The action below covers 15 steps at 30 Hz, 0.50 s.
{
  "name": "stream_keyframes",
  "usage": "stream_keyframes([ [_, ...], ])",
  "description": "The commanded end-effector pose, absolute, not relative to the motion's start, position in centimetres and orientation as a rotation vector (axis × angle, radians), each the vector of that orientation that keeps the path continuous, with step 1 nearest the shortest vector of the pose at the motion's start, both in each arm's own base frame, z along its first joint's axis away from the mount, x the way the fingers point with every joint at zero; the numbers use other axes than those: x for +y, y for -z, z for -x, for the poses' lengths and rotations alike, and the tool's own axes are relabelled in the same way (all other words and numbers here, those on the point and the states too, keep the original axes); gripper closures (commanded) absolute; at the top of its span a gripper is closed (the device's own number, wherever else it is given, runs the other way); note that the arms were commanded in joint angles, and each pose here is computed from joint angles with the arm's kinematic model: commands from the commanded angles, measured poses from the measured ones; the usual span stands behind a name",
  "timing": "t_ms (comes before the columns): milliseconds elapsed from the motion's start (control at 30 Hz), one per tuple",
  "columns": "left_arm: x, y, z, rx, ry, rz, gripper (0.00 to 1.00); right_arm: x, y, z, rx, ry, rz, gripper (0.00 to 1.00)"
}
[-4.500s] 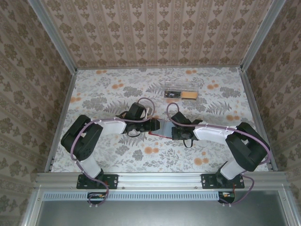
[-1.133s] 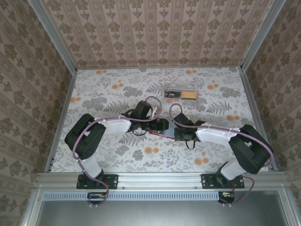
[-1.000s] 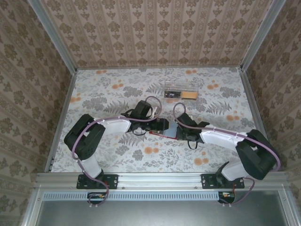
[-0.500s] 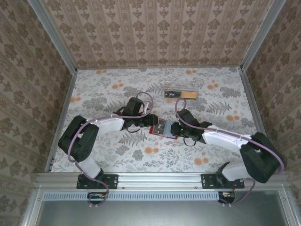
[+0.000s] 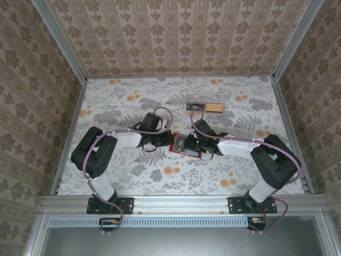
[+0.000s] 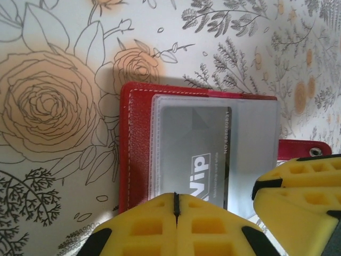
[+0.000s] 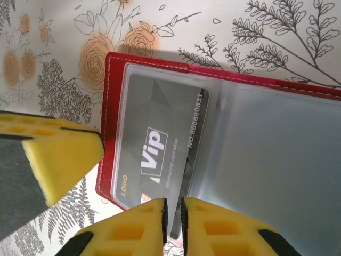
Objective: Take the credit cards out of the card holder
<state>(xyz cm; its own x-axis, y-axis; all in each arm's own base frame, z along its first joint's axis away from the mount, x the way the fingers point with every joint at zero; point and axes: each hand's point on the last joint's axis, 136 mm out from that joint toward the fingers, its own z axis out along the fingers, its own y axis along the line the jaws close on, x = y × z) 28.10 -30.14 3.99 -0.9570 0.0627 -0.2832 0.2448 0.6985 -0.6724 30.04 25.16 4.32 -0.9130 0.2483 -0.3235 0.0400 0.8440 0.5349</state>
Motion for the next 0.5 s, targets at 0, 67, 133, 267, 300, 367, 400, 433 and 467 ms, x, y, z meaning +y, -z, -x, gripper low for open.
stream_keyframes([
  [0,-29.6,-2.6,-27.5,2.708,1.085,-0.25,0.97,25.5,-4.0,-30.5,2.65,-0.777,-0.262,0.81],
  [67,-29.4,-2.3,-27.4,2.716,1.077,-0.246,0.97,25.4,-3.5,-30.5,2.66,-0.778,-0.276,0.81],
  [133,-29.3,-2.0,-27.2,2.726,1.073,-0.243,0.97,25.5,-3.1,-30.5,2.667,-0.791,-0.286,0.81],
  [267,-29.1,-1.5,-27.0,2.739,1.061,-0.237,0.97,25.8,-2.6,-30.6,2.674,-0.812,-0.299,0.8],
  [300,-29.1,-1.5,-27.0,2.741,1.062,-0.238,0.97,25.8,-2.6,-30.7,2.672,-0.817,-0.302,0.79],
  [367,-29.1,-1.4,-26.9,2.742,1.061,-0.238,0.97,26.0,-2.6,-30.7,2.672,-0.83,-0.302,0.79],
  [400,-29.1,-1.4,-26.9,2.742,1.061,-0.236,0.97,26.1,-2.6,-30.7,2.671,-0.836,-0.304,0.79],
  [433,-29.1,-1.4,-26.8,2.743,1.061,-0.238,0.97,26.2,-2.7,-30.7,2.67,-0.842,-0.305,0.79],
  [467,-29.2,-1.4,-26.8,2.741,1.064,-0.239,0.97,26.2,-2.6,-30.7,2.67,-0.849,-0.307,0.79],
])
